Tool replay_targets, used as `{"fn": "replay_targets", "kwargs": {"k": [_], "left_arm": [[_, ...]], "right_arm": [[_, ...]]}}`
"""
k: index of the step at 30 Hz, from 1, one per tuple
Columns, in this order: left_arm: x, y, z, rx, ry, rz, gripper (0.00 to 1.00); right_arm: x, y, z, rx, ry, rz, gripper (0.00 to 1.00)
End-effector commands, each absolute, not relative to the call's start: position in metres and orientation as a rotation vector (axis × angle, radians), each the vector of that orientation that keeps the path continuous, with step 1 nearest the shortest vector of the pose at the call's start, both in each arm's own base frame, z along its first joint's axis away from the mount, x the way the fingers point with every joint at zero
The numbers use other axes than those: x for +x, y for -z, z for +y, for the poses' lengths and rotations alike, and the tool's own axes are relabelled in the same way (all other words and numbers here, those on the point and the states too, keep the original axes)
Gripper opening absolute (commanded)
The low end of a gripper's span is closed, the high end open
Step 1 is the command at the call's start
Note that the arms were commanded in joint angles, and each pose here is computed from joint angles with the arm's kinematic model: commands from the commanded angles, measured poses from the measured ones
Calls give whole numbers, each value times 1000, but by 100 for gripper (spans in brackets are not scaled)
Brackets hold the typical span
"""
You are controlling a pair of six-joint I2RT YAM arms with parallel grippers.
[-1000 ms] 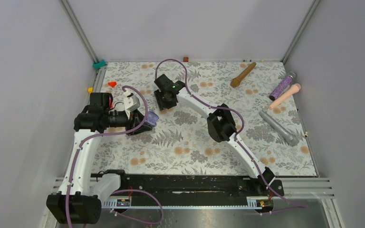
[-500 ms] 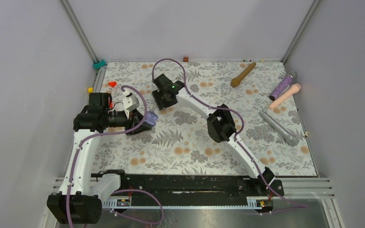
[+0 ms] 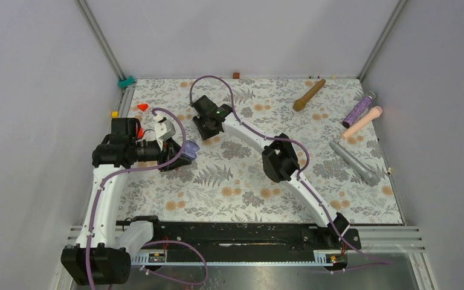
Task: Insert the wireless bluetooth earbuds into the charging case
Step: Adjust the earbud at the center of the board.
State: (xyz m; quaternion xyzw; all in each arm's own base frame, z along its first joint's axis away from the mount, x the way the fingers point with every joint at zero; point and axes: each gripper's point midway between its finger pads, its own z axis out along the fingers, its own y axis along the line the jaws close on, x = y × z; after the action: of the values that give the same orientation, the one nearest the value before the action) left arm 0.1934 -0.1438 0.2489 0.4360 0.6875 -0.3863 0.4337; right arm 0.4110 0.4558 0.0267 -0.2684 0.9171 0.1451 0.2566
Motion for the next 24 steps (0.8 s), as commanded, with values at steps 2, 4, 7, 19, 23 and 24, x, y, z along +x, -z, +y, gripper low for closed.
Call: {"fn": "replay_targets", "kwargs": {"k": [2, 4, 7, 19, 23, 24], "left_arm": [[193, -272, -148, 1113, 963, 1602, 0], [193, -272, -147, 1112, 963, 1601, 0], [193, -271, -147, 1110, 962, 1604, 0], [195, -272, -146, 1102, 960, 1609, 0], [196, -270, -145, 1100, 962, 1616, 0], [197, -270, -145, 1098, 963, 1619, 0]], "right_arm": [[411, -37, 472, -770, -432, 2428, 34], [406, -38, 475, -802, -462, 2427, 31], [401, -44, 479, -872, -473, 2400, 31], [428, -85, 474, -1046, -302, 2168, 57], [440, -88, 471, -1048, -229, 2123, 60], [439, -87, 472, -1066, -233, 2117, 61]]}}
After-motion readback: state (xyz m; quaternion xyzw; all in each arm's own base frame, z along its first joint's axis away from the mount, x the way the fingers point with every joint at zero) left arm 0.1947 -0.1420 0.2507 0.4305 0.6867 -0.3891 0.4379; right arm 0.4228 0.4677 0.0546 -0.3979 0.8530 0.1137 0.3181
